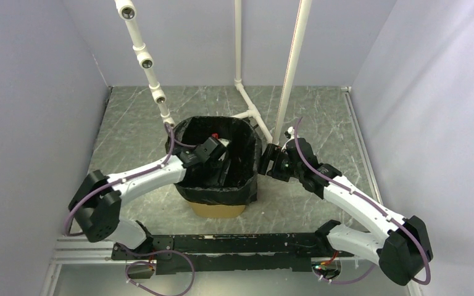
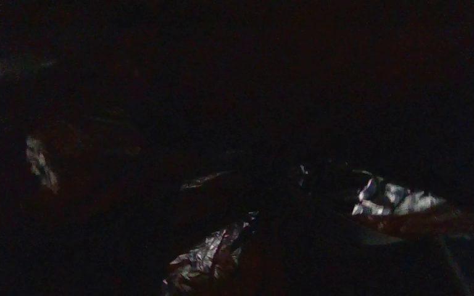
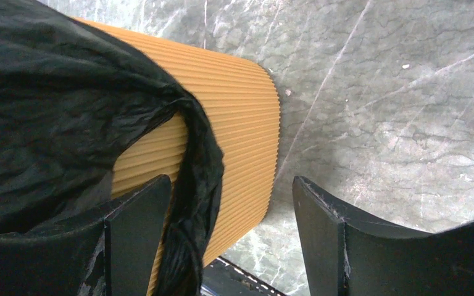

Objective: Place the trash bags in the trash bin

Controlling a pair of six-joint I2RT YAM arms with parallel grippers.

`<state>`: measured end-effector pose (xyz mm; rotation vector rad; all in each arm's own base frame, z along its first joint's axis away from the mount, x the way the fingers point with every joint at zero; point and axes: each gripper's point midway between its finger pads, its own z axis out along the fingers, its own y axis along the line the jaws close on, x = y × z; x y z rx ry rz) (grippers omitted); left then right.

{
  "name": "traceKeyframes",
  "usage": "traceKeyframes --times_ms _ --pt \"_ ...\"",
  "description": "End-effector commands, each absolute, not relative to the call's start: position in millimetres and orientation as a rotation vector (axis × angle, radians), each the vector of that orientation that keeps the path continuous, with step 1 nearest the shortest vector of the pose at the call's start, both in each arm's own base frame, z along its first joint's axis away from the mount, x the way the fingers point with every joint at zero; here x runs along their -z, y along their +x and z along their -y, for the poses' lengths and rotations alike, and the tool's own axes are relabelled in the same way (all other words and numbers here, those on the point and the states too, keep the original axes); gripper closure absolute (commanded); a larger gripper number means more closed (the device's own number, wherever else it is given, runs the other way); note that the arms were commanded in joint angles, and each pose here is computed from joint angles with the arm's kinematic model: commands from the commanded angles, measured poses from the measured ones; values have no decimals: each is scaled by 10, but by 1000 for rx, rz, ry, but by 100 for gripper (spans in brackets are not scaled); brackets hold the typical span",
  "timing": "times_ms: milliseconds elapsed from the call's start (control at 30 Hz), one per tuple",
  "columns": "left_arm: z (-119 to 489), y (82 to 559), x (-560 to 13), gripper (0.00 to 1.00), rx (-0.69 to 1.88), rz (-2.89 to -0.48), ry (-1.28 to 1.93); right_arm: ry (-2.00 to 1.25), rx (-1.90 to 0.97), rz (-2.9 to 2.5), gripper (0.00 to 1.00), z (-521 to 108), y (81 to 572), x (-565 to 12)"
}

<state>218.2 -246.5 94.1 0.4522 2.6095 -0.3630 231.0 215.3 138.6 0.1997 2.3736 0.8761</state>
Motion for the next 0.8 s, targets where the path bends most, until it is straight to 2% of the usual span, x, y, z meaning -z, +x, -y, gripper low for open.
traceKeyframes --times_ms 0,400,767 --pt "2476 2037 -749 38 341 -2714 479 148 -925 -2325 23 -2236 2372 -1531" --pt "2445 1926 -498 36 283 -2822 500 139 -892 -2332 19 -2200 2371 -1536" --pt "2564 2063 -1341 28 401 -2658 469 208 -772 -2268 17 -1973 2437 -1709"
